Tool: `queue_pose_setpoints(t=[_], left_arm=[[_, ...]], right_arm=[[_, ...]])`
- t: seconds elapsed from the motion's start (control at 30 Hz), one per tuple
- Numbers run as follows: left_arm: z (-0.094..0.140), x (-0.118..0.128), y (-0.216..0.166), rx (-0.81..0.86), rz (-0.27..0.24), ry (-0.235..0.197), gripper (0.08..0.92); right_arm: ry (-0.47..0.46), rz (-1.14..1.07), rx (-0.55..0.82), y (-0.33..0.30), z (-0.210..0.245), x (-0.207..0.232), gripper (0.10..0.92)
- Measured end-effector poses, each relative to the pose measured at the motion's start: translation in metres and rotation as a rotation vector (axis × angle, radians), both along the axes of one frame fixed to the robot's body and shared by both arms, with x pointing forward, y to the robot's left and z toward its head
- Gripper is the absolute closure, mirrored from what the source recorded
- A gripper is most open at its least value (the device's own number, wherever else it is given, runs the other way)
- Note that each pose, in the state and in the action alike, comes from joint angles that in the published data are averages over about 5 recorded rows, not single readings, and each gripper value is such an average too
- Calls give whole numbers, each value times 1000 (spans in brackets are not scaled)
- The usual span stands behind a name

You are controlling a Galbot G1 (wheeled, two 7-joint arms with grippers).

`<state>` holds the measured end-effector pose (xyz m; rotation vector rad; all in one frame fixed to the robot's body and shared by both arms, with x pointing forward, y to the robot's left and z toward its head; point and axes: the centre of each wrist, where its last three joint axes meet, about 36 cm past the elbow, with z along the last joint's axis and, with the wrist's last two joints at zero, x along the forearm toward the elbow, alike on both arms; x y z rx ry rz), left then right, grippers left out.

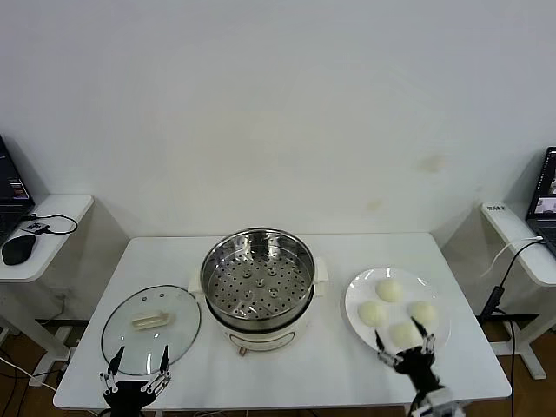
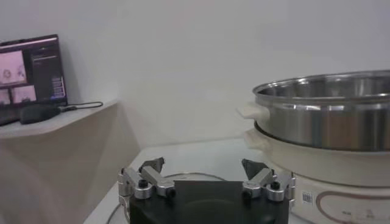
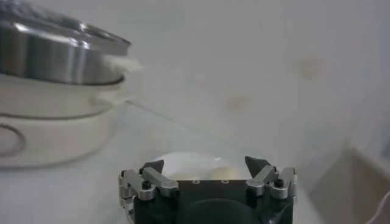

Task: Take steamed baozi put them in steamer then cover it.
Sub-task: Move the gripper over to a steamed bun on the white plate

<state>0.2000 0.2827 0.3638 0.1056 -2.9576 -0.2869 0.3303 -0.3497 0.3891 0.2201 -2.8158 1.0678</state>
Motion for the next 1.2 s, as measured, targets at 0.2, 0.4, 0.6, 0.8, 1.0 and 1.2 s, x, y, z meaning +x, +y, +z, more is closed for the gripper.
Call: queue_pose_setpoints(t=[0.2, 0.4, 0.6, 0.8, 1.0, 1.2], left_arm=[[-4, 5, 1, 36, -11, -1, 177], [-8, 11, 3, 68, -18, -3, 177], [-13, 13, 6, 86, -17, 2, 177], [-16, 15, 7, 97, -11, 7, 177], [-20, 15, 11, 105, -4, 13, 177], [-22, 16, 14, 109, 8, 16, 177]], right_arm=[[17, 77, -179, -28, 30, 49, 200], [144, 201, -353, -56, 72, 112, 200], [353, 319, -461, -69, 108, 165, 200], [569, 417, -508, -74, 128, 200, 200], [727, 484, -549, -77, 132, 228, 200], [825, 537, -588, -72, 121, 253, 200]])
